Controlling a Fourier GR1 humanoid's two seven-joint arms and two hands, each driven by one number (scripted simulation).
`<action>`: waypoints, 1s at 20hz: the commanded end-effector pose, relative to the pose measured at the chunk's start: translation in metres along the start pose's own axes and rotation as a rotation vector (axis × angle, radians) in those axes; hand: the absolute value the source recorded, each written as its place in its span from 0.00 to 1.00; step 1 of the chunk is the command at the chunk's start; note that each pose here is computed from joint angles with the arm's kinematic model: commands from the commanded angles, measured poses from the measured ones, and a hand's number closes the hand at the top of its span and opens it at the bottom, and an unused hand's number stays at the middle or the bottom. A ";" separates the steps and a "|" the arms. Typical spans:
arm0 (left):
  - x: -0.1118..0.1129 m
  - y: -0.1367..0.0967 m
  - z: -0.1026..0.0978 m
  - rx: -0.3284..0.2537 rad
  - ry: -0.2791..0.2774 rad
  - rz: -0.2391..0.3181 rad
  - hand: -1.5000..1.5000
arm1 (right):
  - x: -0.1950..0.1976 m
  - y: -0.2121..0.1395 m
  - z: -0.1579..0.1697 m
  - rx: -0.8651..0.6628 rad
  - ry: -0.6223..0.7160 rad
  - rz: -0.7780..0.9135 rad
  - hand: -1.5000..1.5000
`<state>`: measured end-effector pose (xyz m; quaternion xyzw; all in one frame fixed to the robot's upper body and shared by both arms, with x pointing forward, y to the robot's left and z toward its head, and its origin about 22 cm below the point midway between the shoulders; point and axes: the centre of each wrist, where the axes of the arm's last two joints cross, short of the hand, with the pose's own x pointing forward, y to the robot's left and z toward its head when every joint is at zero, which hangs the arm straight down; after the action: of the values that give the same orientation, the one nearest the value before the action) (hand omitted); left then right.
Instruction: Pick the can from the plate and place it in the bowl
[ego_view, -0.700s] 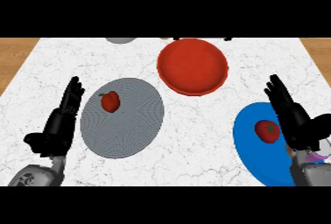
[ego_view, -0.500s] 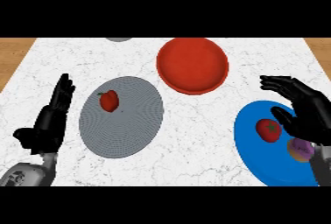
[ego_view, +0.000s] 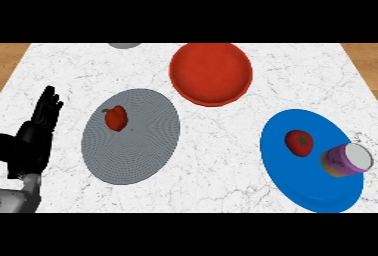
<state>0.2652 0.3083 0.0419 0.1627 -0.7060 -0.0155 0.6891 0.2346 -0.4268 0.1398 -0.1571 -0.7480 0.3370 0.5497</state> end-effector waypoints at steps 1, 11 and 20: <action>-0.001 0.019 -0.004 0.010 0.017 -0.002 0.50 | -0.021 -0.028 0.062 0.075 -0.063 0.063 0.00; 0.012 -0.002 -0.022 -0.029 0.014 -0.003 0.50 | -0.004 -0.104 0.075 0.059 0.007 0.126 0.00; 0.022 -0.002 -0.009 -0.054 -0.002 -0.012 0.50 | 0.045 -0.106 0.002 0.296 0.106 0.339 0.00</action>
<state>0.2747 0.3024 0.0599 0.1464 -0.7038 -0.0339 0.6943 0.2203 -0.4961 0.2327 -0.2152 -0.6763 0.4531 0.5395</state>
